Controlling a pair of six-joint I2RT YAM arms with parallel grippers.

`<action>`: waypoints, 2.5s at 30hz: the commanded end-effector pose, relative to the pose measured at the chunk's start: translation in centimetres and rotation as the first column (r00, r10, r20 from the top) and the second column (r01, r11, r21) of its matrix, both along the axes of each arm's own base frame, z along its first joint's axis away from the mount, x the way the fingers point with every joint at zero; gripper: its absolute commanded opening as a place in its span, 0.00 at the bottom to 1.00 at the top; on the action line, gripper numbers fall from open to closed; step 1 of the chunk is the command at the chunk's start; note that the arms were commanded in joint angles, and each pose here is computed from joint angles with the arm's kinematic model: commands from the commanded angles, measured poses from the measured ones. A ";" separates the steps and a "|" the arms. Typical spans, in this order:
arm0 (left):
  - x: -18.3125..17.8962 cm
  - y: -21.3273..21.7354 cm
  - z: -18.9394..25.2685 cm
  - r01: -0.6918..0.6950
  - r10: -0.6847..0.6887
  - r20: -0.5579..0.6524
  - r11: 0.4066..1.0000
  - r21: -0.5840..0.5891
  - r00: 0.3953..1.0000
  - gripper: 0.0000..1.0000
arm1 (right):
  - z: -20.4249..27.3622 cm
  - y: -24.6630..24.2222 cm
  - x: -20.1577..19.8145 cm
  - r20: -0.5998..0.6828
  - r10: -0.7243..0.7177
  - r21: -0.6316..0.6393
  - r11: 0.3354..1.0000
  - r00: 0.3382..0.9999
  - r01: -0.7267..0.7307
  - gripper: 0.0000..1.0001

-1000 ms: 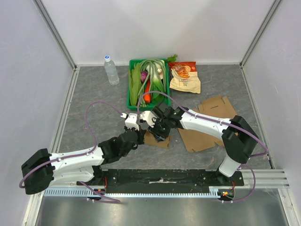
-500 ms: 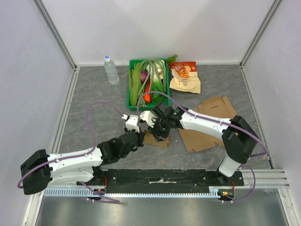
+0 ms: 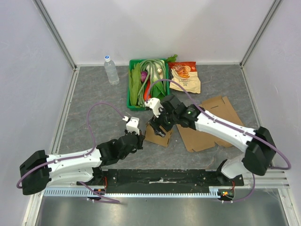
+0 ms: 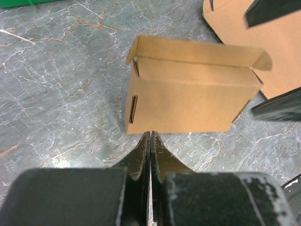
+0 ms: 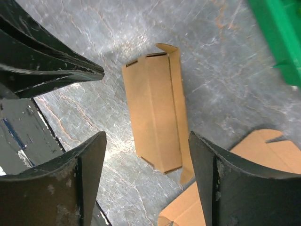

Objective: Fold the paper box

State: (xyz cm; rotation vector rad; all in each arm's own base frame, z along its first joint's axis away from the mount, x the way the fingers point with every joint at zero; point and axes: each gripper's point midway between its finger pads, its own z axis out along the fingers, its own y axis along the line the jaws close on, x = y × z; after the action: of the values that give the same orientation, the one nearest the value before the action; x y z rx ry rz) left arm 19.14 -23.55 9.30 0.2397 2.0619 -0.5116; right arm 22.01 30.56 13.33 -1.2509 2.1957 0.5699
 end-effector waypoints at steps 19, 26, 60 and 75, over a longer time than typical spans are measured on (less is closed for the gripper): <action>-0.8 -5.5 3.4 0.107 -0.152 -0.145 0.955 -0.278 0.978 0.49 | -2.9 -5.9 7.9 -0.213 -0.321 0.190 0.913 0.923 0.361 0.76; 0.4 -8.8 0.7 0.129 -0.178 -0.198 0.962 -0.240 0.964 0.34 | -5.1 -5.4 8.0 -0.283 -0.291 0.181 0.920 0.914 0.349 0.57; 1.4 -7.1 -5.1 -0.032 -0.014 -0.298 0.988 -0.148 0.954 0.22 | -4.4 -5.6 8.4 -0.243 -0.282 0.192 0.924 0.928 0.331 0.47; -0.3 -4.5 -7.5 -0.079 0.032 -0.354 0.990 -0.120 0.935 0.20 | -3.4 -3.9 6.9 -0.282 -0.140 0.283 0.933 0.949 0.222 0.85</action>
State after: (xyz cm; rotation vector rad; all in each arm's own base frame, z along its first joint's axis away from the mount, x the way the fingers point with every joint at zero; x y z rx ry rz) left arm 18.73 -28.74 1.97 0.0596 2.3635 -0.7161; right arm 29.43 25.11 7.76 -0.7420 2.4056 0.8676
